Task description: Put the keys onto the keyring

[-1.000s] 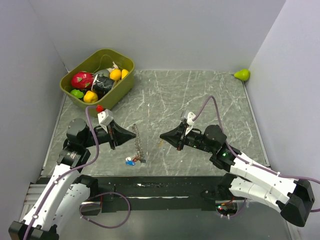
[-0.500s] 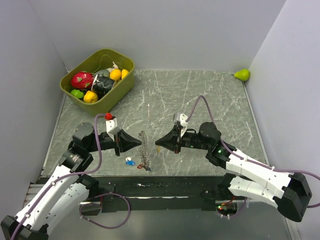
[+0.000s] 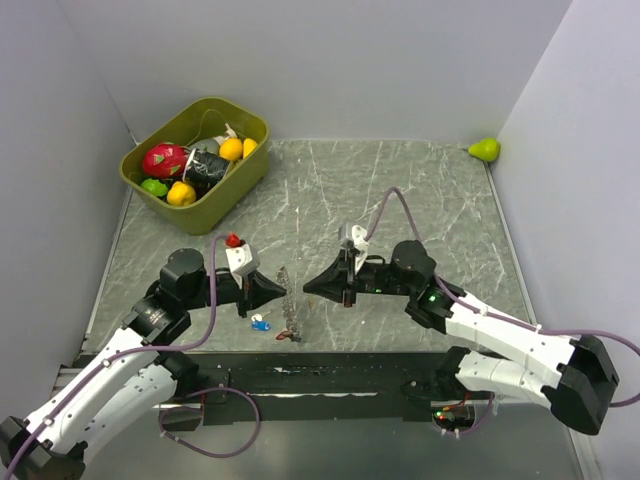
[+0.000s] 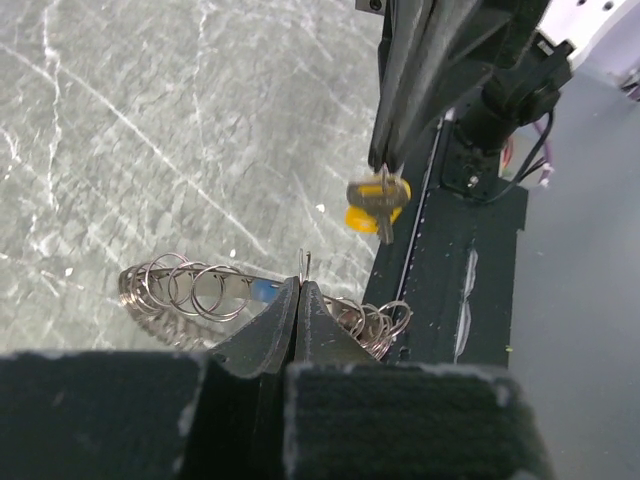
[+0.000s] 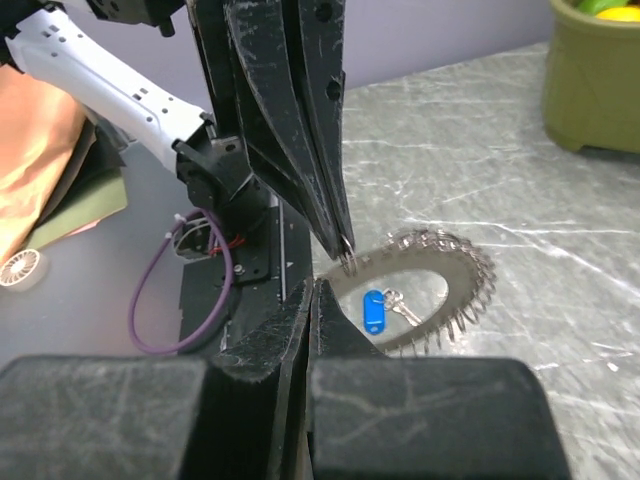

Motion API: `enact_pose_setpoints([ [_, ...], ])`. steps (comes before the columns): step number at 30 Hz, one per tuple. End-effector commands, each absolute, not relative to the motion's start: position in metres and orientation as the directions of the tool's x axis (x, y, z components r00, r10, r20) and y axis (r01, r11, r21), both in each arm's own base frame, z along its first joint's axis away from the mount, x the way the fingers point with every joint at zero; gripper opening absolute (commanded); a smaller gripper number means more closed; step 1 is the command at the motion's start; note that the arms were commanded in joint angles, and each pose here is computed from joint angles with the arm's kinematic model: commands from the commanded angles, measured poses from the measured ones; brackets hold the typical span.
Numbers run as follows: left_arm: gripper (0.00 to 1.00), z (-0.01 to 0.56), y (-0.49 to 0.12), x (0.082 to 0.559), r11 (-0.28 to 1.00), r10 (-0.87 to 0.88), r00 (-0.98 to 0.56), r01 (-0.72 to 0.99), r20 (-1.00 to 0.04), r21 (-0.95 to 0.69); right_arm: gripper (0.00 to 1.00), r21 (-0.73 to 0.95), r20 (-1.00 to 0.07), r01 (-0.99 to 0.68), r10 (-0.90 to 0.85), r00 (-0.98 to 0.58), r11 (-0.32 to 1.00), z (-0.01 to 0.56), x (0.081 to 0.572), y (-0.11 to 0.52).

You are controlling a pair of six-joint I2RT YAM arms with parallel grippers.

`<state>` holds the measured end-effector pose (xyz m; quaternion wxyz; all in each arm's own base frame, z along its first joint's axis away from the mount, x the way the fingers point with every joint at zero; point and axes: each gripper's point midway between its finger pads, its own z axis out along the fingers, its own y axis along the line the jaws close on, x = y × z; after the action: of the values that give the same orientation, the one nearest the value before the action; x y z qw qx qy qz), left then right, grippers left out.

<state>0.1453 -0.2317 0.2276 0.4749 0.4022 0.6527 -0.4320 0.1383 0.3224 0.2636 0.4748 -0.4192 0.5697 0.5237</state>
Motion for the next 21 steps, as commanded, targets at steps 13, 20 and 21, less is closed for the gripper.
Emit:
enact_pose_setpoints([
  [13,0.01,0.248,-0.235,0.15,0.345,0.116,-0.131,0.935,-0.985,-0.083,0.0,0.177,-0.984,-0.982,0.037,-0.175,0.062,0.287,0.139,0.356],
  [20,0.01,0.251,-0.235,0.148,0.34,0.109,-0.121,0.937,-0.987,-0.077,0.0,0.192,-0.981,-0.978,0.012,-0.191,0.079,0.277,0.145,0.362],
  [21,0.01,0.251,-0.235,0.147,0.336,0.109,-0.121,0.939,-0.987,-0.078,0.0,0.193,-0.981,-0.977,0.01,-0.193,0.092,0.275,0.147,0.361],
])
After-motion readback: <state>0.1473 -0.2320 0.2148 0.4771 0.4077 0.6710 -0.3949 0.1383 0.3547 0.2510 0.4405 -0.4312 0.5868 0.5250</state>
